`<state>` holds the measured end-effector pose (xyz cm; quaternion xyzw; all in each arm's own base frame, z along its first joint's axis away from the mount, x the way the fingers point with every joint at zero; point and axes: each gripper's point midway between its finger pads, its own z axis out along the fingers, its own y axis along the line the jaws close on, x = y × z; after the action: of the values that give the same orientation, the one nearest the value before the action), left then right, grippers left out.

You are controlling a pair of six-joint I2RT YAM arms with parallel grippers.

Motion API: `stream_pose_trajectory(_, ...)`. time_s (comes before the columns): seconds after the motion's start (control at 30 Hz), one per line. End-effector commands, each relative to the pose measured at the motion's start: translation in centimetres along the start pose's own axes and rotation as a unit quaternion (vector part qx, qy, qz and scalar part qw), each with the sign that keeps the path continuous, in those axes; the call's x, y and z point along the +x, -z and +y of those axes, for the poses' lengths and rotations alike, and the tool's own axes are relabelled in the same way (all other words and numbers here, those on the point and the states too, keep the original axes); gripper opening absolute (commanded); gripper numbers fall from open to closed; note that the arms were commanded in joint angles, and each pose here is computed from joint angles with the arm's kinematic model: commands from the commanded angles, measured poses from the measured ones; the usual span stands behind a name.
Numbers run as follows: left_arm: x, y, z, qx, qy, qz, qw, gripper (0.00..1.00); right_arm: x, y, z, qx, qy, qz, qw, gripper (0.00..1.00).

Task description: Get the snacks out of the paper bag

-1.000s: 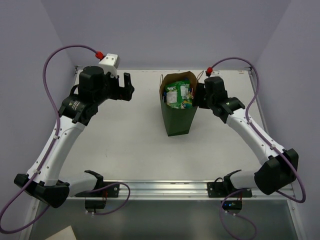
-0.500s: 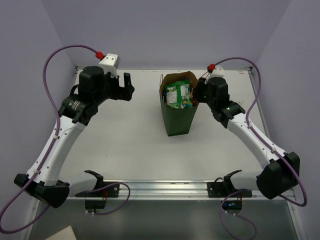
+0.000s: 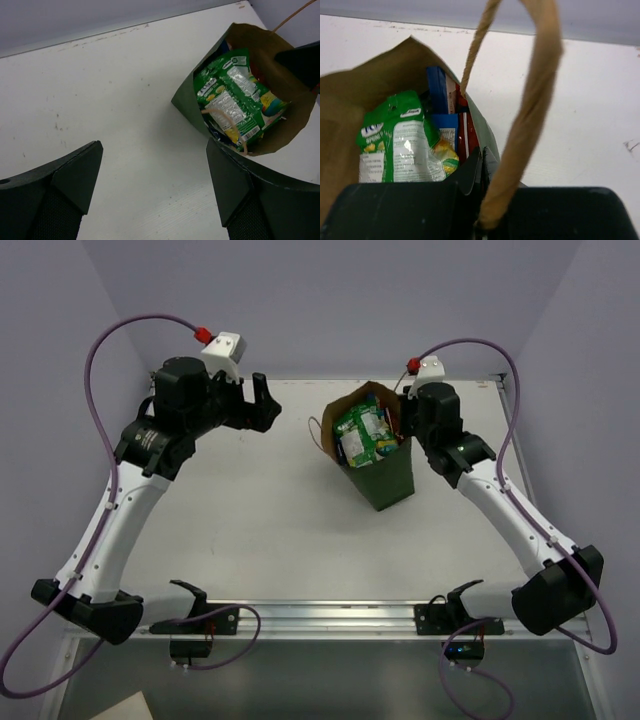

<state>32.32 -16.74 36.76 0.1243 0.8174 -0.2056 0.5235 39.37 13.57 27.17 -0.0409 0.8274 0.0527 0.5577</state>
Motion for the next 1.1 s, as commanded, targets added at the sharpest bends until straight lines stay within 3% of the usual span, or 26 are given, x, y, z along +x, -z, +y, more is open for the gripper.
stream_pose_trajectory(0.0,-2.7,0.3,-3.1,0.058,0.019,-0.022,0.998,0.92,-10.7,4.8,-1.1,0.014,0.021,-0.154,0.988,0.0)
stream_pose_trajectory(0.23,-3.1,-2.0,-7.8,0.101,0.083,-0.018,0.991,0.89,-9.9,5.0,-0.7,0.022,0.053,-0.163,0.985,0.0)
stream_pose_trajectory(0.4,-0.1,-5.2,-13.2,0.136,0.136,0.015,0.981,0.8,-6.8,4.5,0.4,0.01,0.053,-0.135,0.989,0.0)
stream_pose_trajectory(0.53,3.2,-7.7,-16.3,0.155,0.179,0.049,0.97,0.8,-4.9,4.4,0.6,0.015,0.032,-0.123,0.992,0.0)
stream_pose_trajectory(0.97,9.5,-16.1,-16.7,0.087,0.212,0.104,0.968,0.79,-3.0,4.4,3.2,-0.001,0.027,-0.114,0.993,0.0)
stream_pose_trajectory(1.07,10.9,-17.6,-16.8,0.078,0.212,0.117,0.967,0.68,-2.8,4.3,3.2,0.0,0.02,-0.111,0.994,0.0)
